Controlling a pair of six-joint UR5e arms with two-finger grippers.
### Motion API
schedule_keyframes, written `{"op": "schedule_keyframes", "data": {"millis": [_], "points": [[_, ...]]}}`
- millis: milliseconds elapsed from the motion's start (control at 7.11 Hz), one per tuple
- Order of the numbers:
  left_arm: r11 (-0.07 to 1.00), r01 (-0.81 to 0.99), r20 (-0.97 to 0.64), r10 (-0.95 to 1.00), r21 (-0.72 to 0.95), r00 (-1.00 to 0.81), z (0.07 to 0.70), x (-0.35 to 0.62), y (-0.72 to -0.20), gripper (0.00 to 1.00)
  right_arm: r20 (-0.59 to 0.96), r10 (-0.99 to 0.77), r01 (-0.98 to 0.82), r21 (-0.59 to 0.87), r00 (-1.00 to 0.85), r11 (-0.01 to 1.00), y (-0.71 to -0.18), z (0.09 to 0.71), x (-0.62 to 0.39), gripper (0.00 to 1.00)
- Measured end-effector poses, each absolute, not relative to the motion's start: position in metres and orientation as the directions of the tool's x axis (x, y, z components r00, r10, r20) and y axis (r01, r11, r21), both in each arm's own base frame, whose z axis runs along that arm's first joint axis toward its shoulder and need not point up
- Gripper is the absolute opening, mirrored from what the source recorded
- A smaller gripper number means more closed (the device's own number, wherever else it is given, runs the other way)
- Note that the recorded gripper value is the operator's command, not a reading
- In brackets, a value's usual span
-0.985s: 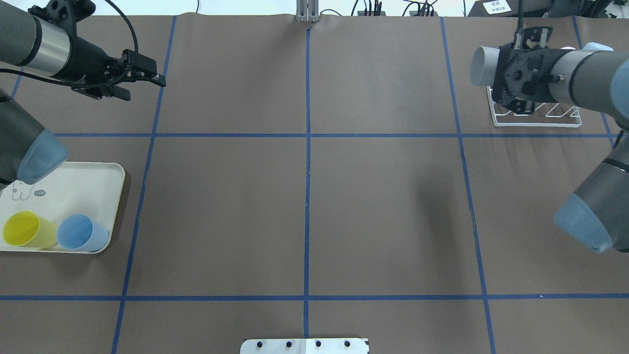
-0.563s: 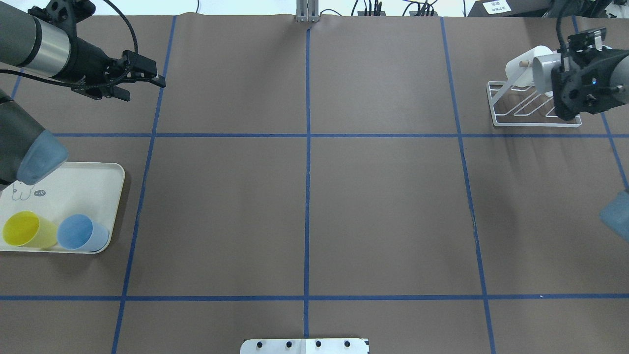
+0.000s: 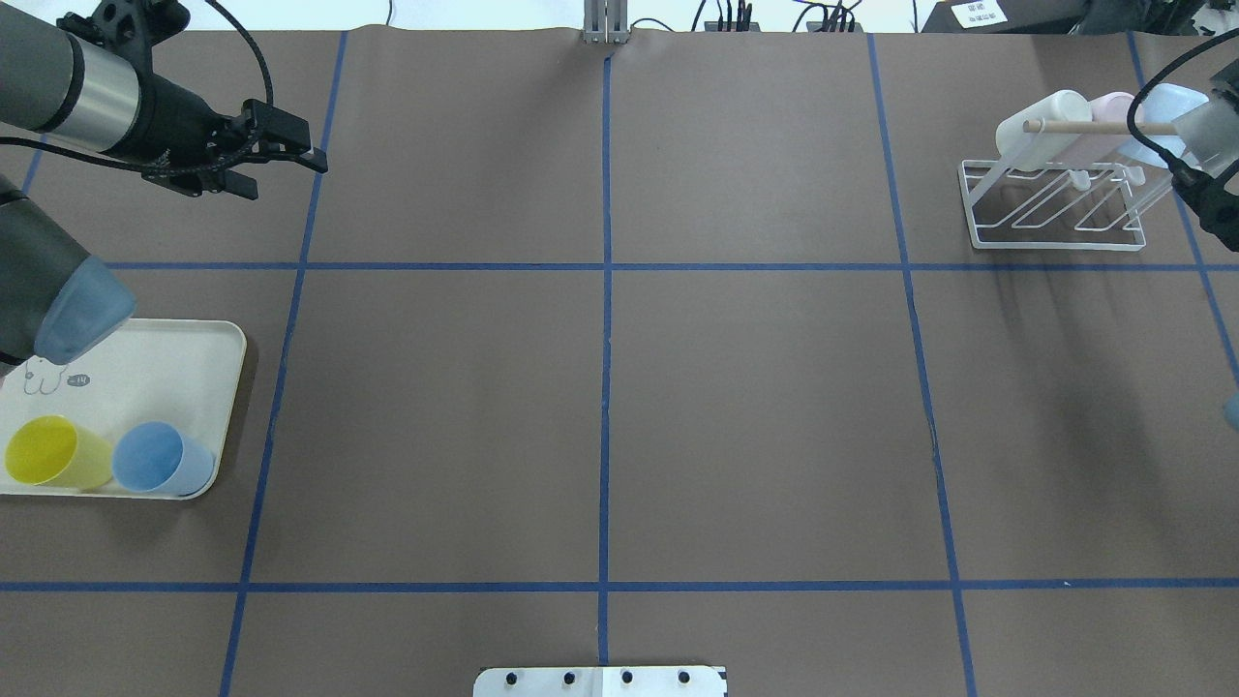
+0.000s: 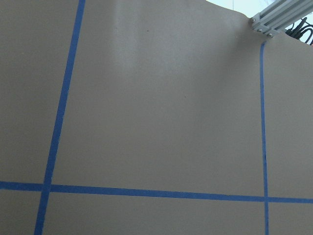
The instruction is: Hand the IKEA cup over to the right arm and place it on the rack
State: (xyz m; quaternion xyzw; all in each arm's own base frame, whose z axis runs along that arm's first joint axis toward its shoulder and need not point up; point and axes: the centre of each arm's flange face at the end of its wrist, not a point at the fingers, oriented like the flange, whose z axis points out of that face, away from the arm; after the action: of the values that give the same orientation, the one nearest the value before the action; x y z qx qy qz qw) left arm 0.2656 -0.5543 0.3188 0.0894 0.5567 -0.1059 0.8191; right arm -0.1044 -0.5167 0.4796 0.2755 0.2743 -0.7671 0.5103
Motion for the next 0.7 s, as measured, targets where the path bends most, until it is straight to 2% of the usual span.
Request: {"op": "schedule_keyframes", "data": {"millis": [704], "points": [[0.962,0.272,-0.931,-0.073,0.028,0.357,0.318,0.266,-0.554,1.00,-0.678,-0.597,0.901,-0.265,-0.428,-0.344,-0.525,0.489,-0.149,0.49]]}}
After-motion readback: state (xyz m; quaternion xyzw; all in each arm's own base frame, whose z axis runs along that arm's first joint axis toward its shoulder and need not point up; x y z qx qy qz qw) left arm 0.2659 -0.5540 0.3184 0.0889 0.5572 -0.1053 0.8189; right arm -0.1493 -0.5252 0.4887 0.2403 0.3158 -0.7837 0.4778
